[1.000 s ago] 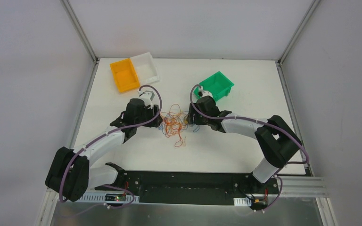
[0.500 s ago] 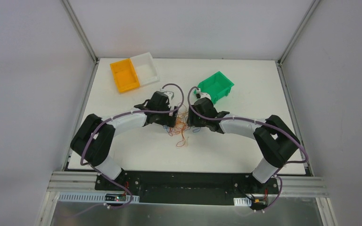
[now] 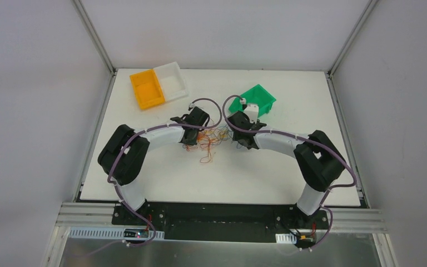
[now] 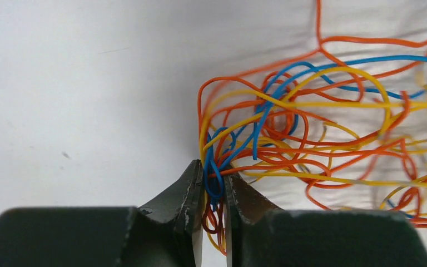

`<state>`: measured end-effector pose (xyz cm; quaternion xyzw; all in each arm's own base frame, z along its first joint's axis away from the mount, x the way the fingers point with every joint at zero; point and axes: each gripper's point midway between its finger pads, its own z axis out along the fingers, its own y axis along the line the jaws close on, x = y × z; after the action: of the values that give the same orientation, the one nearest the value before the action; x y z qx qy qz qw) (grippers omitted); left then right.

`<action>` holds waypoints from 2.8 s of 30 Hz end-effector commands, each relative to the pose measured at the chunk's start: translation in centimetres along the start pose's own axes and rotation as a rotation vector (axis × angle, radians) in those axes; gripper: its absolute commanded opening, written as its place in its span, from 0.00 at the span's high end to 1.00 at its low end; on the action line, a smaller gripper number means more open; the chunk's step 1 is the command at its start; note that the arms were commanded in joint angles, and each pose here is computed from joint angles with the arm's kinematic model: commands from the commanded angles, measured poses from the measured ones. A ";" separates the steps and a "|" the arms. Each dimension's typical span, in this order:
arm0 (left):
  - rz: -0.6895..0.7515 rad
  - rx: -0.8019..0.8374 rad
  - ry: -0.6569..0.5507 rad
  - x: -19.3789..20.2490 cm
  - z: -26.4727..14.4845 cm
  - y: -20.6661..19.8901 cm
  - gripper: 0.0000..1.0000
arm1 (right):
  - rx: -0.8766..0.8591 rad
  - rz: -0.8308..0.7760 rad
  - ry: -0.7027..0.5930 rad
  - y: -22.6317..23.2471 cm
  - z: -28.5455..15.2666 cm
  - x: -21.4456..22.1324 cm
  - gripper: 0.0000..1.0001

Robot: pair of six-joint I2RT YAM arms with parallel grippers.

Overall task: Untangle the cables
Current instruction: Untie the cable.

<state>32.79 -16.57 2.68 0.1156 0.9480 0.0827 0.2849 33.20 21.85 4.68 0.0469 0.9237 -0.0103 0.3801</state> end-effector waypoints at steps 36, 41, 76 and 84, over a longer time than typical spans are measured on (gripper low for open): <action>-0.335 0.355 -0.429 -2.7 -8.4 4.2 0.28 | -0.386 0.264 -0.120 -3.0 -4.2 -4.0 0.23; -0.387 0.312 -0.594 -2.7 -10.1 6.1 0.25 | -0.381 0.218 -0.111 -2.1 -3.9 -3.7 0.23; -0.110 0.489 0.056 -4.1 -1.2 -7.8 0.79 | -0.276 0.299 -0.165 -3.9 -4.2 -4.4 0.25; 0.022 0.626 0.021 0.5 -5.9 -6.8 1.00 | -0.273 0.273 -0.229 -4.8 -5.2 -5.3 0.25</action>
<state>30.83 -24.96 3.17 0.1589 0.9469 -0.1922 0.2029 32.26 16.89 9.08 0.1257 0.8756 0.1458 0.4430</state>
